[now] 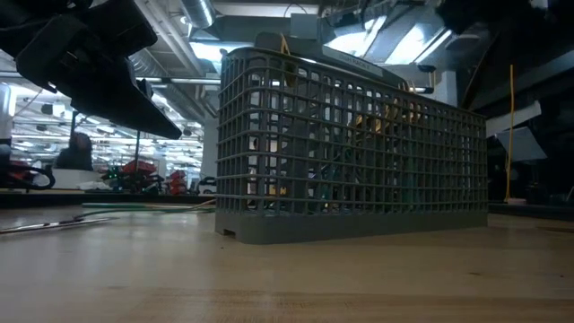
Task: Sort silverware
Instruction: Put the gold knife into the gray silverware organizer
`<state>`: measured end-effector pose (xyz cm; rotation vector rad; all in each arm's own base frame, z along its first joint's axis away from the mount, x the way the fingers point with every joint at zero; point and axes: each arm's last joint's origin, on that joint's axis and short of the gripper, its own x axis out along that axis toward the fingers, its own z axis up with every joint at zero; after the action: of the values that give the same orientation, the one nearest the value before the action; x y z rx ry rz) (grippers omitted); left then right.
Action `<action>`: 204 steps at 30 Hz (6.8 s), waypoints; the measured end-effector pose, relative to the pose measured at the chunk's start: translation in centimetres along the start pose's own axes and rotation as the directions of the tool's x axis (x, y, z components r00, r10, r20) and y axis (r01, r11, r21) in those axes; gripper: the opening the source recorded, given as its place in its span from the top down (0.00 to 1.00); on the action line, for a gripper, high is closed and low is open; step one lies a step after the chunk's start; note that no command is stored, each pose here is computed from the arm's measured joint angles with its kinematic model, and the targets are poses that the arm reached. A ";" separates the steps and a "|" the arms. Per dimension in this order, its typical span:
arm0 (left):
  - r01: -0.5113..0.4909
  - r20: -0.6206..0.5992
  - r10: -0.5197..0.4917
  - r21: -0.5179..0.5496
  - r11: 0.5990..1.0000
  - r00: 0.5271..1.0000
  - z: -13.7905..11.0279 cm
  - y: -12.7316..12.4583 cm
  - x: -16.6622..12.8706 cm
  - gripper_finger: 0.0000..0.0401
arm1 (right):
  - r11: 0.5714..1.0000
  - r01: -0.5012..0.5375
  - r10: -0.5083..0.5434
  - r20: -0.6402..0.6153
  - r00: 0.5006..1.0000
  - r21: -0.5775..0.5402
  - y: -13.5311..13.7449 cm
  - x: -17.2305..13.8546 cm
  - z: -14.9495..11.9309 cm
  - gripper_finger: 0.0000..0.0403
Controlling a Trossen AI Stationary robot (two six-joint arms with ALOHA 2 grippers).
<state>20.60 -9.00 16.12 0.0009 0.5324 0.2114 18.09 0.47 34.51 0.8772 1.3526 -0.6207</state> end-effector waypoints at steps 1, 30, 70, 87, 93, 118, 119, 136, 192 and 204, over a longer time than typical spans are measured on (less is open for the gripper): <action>0.000 0.000 0.000 0.000 1.000 1.000 0.0 0.0 0.0 0.75 | 1.000 0.009 -0.009 0.012 1.000 -0.013 0.4 0.0 -0.7 0.86; 0.003 0.007 -0.003 0.001 1.000 1.000 0.1 0.0 0.0 0.75 | 0.994 0.027 -0.042 0.149 0.988 0.103 -0.8 16.7 -14.4 0.86; 0.002 0.005 -0.002 0.006 1.000 1.000 0.1 0.0 0.0 0.75 | 0.995 0.002 -0.004 0.025 1.000 0.098 -2.8 20.8 -14.3 0.73; 0.001 0.004 -0.001 0.007 1.000 1.000 0.0 0.0 0.0 0.75 | 0.976 0.077 -0.091 0.057 0.994 0.203 -2.6 21.6 -14.4 0.73; 0.001 0.004 -0.001 0.007 1.000 1.000 0.0 0.0 0.0 0.75 | 0.976 0.075 -0.087 0.049 0.995 0.205 -2.3 21.4 -14.5 0.73; -0.001 -0.002 0.001 0.017 1.000 1.000 0.0 0.0 0.0 0.75 | 0.971 0.077 -0.087 0.035 0.996 0.226 -2.2 21.3 -14.5 0.98; -0.001 -0.001 0.001 0.019 1.000 1.000 0.0 0.0 0.0 0.75 | 0.971 0.076 -0.086 0.034 0.996 0.226 -2.2 21.3 -14.5 0.98; -0.001 -0.002 0.001 0.016 1.000 1.000 0.0 0.0 0.0 0.75 | 0.974 0.012 -0.007 -0.021 1.000 0.227 -0.6 18.5 -15.0 0.95; -0.006 -0.014 0.006 0.021 1.000 1.000 -0.2 0.1 0.0 0.75 | 0.976 0.165 -0.161 -0.039 0.986 0.139 0.2 21.9 -13.0 0.90; -0.006 -0.017 0.007 0.026 1.000 1.000 -0.2 0.1 0.0 0.75 | 0.982 0.166 -0.162 -0.052 0.985 0.089 0.9 21.2 -13.2 0.90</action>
<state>20.49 -8.93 15.95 0.0264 0.5526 0.2110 14.44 14.08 13.94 0.8640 1.4558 -0.8015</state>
